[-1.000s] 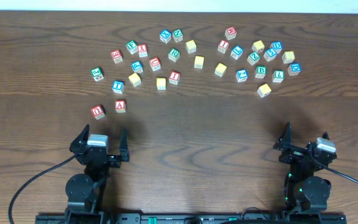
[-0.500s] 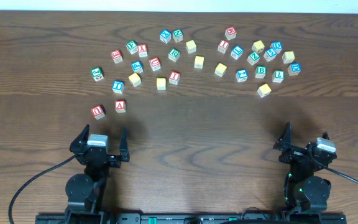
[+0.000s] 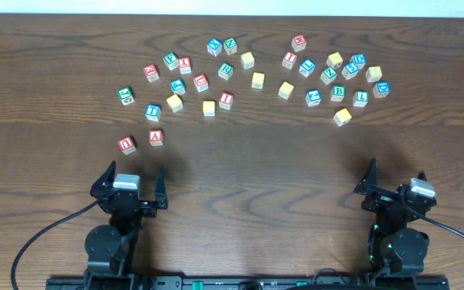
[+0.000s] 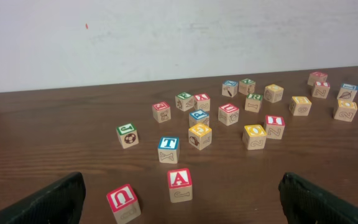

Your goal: Spell out ROBOT

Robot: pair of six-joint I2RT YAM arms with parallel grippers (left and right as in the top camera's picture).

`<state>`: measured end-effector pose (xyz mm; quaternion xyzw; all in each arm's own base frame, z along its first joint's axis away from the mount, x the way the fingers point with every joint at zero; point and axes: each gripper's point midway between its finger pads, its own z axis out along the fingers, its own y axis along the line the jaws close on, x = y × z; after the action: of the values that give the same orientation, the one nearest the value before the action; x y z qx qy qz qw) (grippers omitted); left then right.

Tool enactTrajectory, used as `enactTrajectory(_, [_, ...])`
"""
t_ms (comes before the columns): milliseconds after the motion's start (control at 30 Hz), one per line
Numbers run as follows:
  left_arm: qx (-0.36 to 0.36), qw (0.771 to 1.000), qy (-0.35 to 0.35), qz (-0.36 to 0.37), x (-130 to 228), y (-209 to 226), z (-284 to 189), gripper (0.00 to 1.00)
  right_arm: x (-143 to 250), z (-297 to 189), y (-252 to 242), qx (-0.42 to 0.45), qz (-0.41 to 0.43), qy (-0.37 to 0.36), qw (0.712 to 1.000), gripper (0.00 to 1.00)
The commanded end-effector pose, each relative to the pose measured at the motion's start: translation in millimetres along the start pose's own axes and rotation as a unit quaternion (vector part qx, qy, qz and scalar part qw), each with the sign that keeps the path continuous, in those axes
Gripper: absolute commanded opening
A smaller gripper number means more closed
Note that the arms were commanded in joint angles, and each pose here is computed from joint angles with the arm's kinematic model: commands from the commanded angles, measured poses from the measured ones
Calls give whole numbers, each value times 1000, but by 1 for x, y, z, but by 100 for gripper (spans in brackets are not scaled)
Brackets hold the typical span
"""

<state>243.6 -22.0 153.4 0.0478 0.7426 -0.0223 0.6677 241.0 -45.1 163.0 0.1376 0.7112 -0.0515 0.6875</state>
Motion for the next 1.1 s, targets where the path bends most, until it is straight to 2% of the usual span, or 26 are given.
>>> enactTrajectory(0, [1, 1000, 24, -9, 17, 0, 2, 98, 1, 0, 1, -1, 7, 1, 1000, 99])
enactTrajectory(833, [12, 1000, 24, -10, 16, -4, 2, 98, 1, 0, 1, -1, 7, 1, 1000, 99])
enactTrajectory(1067, [21, 996, 12, -82, 10, -7, 2, 98, 1, 0, 1, -1, 7, 1, 1000, 99])
